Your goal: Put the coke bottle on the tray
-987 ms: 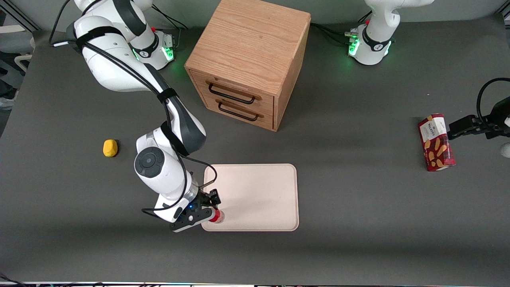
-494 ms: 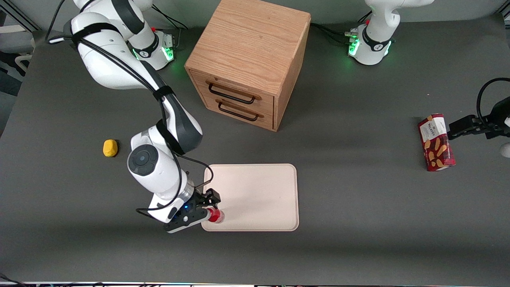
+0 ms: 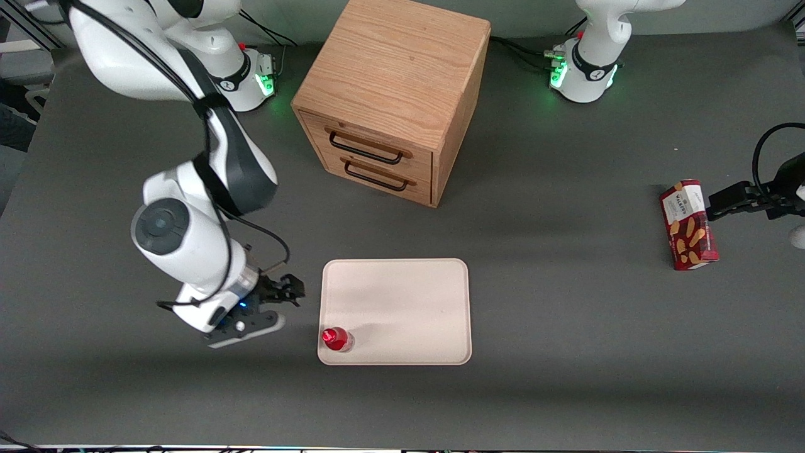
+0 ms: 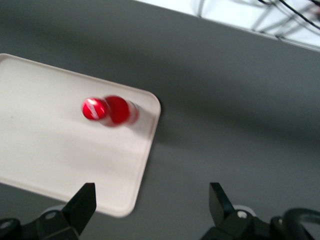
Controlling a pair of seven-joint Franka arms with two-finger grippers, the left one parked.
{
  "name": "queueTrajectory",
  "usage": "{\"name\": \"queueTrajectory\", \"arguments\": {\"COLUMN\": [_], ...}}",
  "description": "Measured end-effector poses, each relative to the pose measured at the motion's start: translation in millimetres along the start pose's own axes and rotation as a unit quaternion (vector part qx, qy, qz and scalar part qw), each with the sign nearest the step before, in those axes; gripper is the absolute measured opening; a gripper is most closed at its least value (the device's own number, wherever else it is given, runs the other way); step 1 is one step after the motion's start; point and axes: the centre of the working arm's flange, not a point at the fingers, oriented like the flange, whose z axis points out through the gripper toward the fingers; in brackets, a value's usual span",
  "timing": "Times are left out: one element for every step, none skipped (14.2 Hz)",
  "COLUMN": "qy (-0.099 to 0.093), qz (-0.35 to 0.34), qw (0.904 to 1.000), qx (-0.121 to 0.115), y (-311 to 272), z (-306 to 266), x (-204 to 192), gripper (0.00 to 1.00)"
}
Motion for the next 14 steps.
{"name": "queueTrajectory", "arguments": {"qy": [-0.011, -0.024, -0.042, -0.061, -0.077, -0.089, -0.1, -0.106, -0.109, -0.108, -0.106, -0.102, -0.1, -0.1], "qz": [0.026, 0.051, 0.07, 0.085, 0.096, 0.106, 0.115, 0.122, 0.13, 0.136, 0.14, 0.142, 0.146, 0.152], "qw": [0.9996, 0.9984, 0.9966, 0.9945, 0.9923, 0.9903, 0.9884, 0.9867, 0.9855, 0.9847, 0.9843, 0.9843, 0.984, 0.9831], "qx": [0.008, 0.012, 0.011, 0.009, 0.008, 0.007, 0.007, 0.009, 0.011, 0.015, 0.018, 0.022, 0.023, 0.023], "y": [20, 43, 64, 81, 94, 106, 116, 125, 132, 139, 142, 145, 150, 158], "z": [-15, -30, -48, -65, -84, -102, -118, -132, -142, -151, -159, -168, -179, -190], "x": [-15, -33, -53, -73, -92, -108, -123, -137, -151, -167, -182, -196, -208, -218], "gripper": [1.0, 1.0, 1.0, 1.0, 1.0, 1.0, 1.0, 1.0, 1.0, 1.0, 1.0, 1.0, 1.0, 1.0]}}
